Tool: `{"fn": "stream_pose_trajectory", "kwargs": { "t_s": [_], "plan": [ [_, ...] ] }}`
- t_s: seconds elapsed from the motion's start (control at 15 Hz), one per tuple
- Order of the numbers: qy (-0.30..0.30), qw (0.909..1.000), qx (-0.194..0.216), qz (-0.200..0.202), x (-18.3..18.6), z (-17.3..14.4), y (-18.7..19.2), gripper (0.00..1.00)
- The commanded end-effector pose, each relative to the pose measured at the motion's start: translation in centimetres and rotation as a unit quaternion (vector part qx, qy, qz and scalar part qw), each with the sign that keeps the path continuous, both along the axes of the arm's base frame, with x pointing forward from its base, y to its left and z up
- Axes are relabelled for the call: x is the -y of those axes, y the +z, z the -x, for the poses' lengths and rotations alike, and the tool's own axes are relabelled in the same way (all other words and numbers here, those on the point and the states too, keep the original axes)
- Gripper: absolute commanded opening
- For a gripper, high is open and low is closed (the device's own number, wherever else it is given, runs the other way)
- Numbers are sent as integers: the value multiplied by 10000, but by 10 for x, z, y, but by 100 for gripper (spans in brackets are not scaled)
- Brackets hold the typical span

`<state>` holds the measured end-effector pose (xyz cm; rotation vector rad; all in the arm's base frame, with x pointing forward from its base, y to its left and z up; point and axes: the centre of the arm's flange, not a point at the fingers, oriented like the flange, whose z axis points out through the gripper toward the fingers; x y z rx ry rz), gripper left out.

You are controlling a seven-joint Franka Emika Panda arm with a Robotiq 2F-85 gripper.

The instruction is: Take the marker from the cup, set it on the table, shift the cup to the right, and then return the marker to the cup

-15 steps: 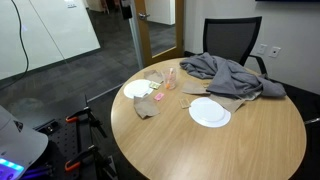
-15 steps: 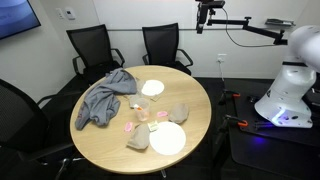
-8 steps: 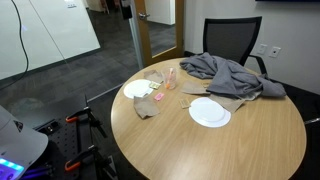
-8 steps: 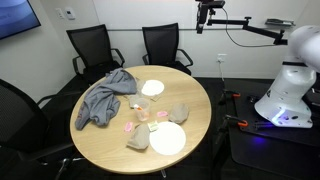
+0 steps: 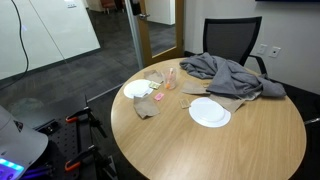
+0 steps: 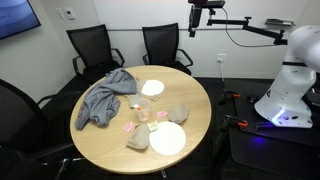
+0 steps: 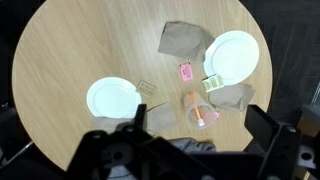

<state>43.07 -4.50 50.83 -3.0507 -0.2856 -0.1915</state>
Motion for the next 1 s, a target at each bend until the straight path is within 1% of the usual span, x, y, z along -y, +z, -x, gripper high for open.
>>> {"fn": "stream_pose_trajectory", "kwargs": {
  "t_s": [0.0, 0.27, 0.53, 0.93],
  "plan": [
    [146, 9991, 311, 246, -30, -26, -3, 100],
    [259, 9970, 637, 361, -60, -48, -23, 100],
    [196, 9964, 716, 398, -79, -72, -57, 100],
    [-68, 9940, 894, 624, -101, -101, -110, 100]
  ]
}}
